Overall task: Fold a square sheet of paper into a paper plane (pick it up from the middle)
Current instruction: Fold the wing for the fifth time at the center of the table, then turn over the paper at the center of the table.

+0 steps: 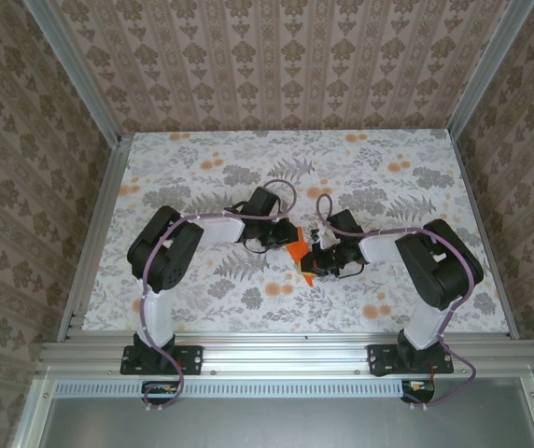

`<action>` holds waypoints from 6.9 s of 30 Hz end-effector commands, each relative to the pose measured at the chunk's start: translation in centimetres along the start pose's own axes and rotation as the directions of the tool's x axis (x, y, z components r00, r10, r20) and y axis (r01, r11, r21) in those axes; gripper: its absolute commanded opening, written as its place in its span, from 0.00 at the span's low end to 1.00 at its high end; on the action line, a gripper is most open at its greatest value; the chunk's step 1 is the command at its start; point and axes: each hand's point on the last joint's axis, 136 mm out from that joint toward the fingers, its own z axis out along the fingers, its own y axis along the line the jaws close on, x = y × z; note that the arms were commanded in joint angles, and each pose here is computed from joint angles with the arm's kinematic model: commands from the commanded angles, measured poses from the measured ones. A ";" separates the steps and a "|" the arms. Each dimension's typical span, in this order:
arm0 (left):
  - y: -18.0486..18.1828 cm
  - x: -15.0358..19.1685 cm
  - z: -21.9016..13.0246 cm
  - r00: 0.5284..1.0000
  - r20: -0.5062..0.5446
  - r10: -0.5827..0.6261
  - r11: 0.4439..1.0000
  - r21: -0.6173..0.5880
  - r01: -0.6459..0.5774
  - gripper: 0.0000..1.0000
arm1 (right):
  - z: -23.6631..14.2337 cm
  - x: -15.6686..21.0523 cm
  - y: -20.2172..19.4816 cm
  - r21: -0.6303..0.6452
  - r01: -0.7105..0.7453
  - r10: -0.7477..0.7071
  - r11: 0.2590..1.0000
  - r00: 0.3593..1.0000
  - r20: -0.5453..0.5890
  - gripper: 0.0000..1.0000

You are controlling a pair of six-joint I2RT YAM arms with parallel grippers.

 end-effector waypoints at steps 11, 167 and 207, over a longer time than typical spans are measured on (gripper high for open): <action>3.0 1.2 1.7 0.998 -0.043 -0.046 0.999 -0.027 0.045 0.18 | -2.3 -0.7 2.2 0.047 -0.036 0.035 0.998 0.999 0.029 0.09; 1.0 6.0 -7.5 0.999 0.035 0.031 0.953 -0.304 -0.019 0.00 | -4.1 -1.4 3.1 0.081 0.091 -0.103 0.993 0.983 0.155 0.49; 2.3 6.3 -6.6 1.000 0.015 0.006 0.954 -0.301 -0.001 0.00 | -0.7 -0.1 4.4 0.103 0.176 -0.185 0.979 0.980 0.075 0.48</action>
